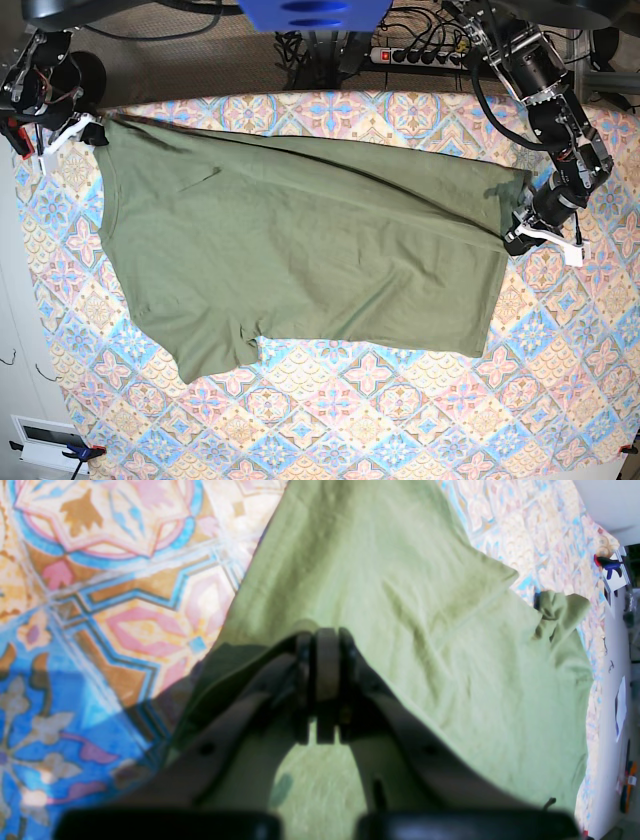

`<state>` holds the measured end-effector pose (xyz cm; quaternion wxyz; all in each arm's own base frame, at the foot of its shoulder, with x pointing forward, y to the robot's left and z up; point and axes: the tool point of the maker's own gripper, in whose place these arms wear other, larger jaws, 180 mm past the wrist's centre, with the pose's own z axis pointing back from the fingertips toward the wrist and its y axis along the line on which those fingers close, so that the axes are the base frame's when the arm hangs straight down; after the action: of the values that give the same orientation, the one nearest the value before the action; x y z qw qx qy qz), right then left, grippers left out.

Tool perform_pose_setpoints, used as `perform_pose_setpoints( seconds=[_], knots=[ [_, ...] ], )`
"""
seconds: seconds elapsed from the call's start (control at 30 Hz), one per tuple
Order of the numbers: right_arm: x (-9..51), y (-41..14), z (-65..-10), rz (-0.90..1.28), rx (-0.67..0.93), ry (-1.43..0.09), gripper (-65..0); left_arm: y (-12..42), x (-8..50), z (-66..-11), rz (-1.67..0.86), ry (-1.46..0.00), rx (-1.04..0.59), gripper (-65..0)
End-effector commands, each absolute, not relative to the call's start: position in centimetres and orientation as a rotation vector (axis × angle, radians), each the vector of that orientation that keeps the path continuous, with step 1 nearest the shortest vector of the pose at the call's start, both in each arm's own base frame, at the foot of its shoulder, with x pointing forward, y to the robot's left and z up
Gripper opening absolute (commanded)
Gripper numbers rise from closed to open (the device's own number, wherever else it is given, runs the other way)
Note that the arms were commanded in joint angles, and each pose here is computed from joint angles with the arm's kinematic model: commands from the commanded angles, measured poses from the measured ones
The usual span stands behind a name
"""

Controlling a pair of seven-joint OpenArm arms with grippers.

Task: Layout the t-shirt on the table in an organized manner, then fold the t-shirt properly
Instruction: 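Move the right gripper to the shirt edge and grasp it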

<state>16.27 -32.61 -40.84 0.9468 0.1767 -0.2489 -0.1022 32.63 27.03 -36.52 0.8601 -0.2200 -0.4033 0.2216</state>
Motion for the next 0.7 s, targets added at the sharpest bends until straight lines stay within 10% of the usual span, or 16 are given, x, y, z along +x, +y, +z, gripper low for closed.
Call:
perform_pose_setpoints(
  seconds=[0.0, 0.67],
  knots=[
    [18.0, -33.6, -39.1, -0.188, 0.339, -0.574, -55.9, 27.8, 33.6, -34.8, 0.449, -0.91, -0.452, -65.0],
    [20.4, -35.5, -35.8, -0.187, 0.329, -0.734, -46.8, 27.8, 33.2, -35.2, 0.449, -0.896, -0.448, -65.0]
  ],
)
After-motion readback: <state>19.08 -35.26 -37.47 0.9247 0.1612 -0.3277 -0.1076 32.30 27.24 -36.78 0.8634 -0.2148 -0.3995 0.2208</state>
